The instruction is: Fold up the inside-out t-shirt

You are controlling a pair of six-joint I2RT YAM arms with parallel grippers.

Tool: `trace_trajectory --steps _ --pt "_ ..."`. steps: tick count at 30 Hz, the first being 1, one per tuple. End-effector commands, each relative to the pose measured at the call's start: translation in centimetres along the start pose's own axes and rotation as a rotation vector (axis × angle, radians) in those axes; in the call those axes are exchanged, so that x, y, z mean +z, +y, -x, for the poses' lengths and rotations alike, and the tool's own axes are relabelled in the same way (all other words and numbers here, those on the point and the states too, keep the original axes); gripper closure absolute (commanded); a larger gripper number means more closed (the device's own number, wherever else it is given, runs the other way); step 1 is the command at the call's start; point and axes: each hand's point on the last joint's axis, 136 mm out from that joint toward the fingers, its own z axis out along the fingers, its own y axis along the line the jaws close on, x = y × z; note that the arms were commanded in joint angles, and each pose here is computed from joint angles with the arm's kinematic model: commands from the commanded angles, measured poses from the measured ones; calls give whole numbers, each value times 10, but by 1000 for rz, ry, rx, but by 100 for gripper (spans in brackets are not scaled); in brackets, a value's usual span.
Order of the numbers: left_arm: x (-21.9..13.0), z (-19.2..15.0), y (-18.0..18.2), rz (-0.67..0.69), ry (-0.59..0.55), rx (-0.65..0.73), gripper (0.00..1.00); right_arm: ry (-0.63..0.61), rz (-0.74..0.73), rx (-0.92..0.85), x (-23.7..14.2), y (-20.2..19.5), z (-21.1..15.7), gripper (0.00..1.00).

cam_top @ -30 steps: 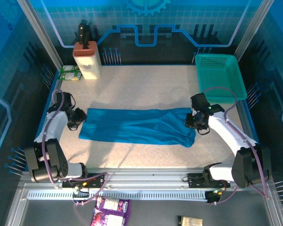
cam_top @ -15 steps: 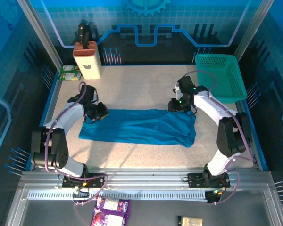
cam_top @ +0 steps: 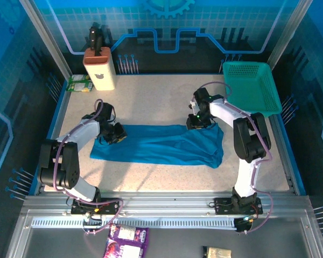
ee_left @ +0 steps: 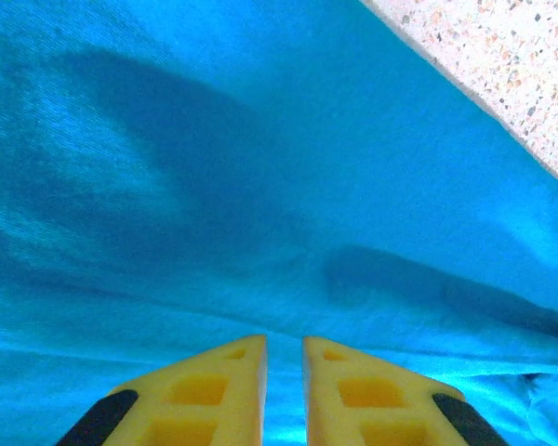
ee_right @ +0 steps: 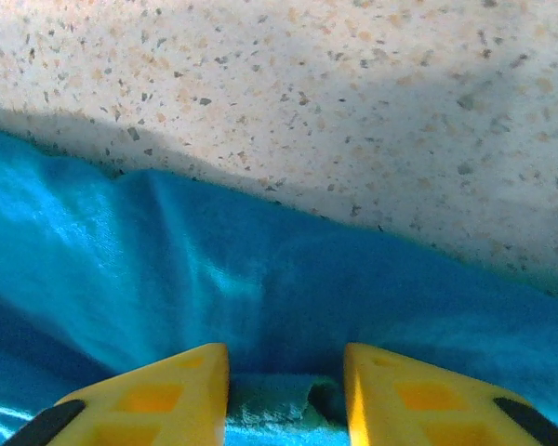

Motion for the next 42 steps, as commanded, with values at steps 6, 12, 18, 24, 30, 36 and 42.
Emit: trace_trajectory --steps 6,12,18,24,30,36,42 --pt "-6 0 -4 -14 -17 5 82 12 -86 -58 -29 16 -16 98" --pt "-8 0 -5 -15 -14 14 82 46 -82 -3 -47 39 -69 100" --pt "-6 -2 -6 0 12 32 81 193 -73 24 -33 67 -138 88" --pt "-4 -3 -23 10 39 96 81 114 -21 24 -70 70 -120 58" --pt "1 -14 -63 -14 63 178 80 63 6 114 -76 31 -98 54" --pt "33 -37 -104 -25 131 270 81 78 54 219 -48 1 -95 53" --pt "75 -54 -77 59 256 259 83 122 61 349 -13 -23 -121 49"
